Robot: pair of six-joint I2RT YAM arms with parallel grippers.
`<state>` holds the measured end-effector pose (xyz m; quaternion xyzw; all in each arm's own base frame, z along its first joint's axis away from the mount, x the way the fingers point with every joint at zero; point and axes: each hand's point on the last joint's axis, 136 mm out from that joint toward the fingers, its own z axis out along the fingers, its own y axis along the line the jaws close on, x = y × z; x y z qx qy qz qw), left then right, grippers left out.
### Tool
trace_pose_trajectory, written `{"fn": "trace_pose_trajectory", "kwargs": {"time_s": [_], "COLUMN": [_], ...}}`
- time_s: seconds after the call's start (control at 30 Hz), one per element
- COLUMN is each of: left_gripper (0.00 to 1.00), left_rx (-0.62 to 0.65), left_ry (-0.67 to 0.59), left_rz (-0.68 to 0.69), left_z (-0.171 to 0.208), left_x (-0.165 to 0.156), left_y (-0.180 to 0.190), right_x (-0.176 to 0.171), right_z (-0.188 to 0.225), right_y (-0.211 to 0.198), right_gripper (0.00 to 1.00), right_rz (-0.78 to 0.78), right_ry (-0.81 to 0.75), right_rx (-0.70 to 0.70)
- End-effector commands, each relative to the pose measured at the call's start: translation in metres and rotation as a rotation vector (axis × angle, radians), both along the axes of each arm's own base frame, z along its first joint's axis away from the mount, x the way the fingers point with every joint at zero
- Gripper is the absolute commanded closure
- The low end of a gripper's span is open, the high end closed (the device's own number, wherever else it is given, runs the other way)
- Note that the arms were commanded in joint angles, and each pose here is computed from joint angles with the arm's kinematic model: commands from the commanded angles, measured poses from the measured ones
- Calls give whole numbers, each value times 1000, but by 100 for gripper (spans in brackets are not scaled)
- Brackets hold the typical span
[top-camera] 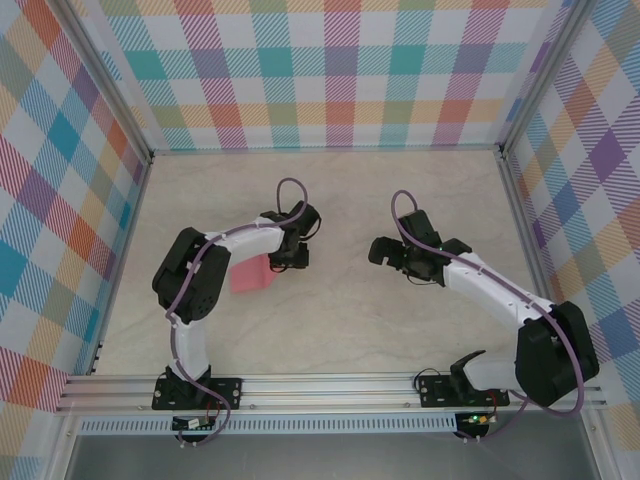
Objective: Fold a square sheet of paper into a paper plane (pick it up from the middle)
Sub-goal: Turn over the paper at the center of the table, then move the paper to the center of the table.
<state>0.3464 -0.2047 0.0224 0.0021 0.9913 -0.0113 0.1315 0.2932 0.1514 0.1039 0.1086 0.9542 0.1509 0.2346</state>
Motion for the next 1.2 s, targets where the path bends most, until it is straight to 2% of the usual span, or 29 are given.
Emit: {"fn": "trace_pose_trajectory", "kwargs": {"time_s": [0.0, 0.23, 0.4, 0.53, 0.6, 0.7, 0.87, 0.97, 1.17], "left_gripper": [62, 60, 56, 44, 34, 24, 22, 21, 19], "left_rx": [-201, -356, -440, -478, -474, -445, -451, -459, -485], "left_ry": [-43, -138, -220, -312, -352, -364, -299, -250, -199], "left_rz": [-37, 52, 133, 189, 233, 303, 413, 473, 600], "left_z": [34, 86, 120, 151, 159, 155, 127, 104, 71], "left_x": [4, 9, -1, -11, -18, -24, -29, -30, -31], "left_y": [-23, 2, 32, 58, 76, 100, 123, 131, 151], "right_x": [8, 20, 24, 26, 26, 23, 18, 16, 22], "right_z": [5, 24, 29, 33, 36, 35, 29, 19, 1], "right_y": [14, 65, 104, 129, 142, 161, 198, 222, 266], "right_gripper": [0, 7, 9, 10, 9, 9, 13, 19, 37], "right_rz": [47, 205, 290, 338, 365, 410, 489, 540, 613], "right_ry": [-11, -36, -37, -42, -45, -41, -10, 17, 41], "right_rx": [51, 195, 203, 212, 222, 223, 231, 221, 218]}}
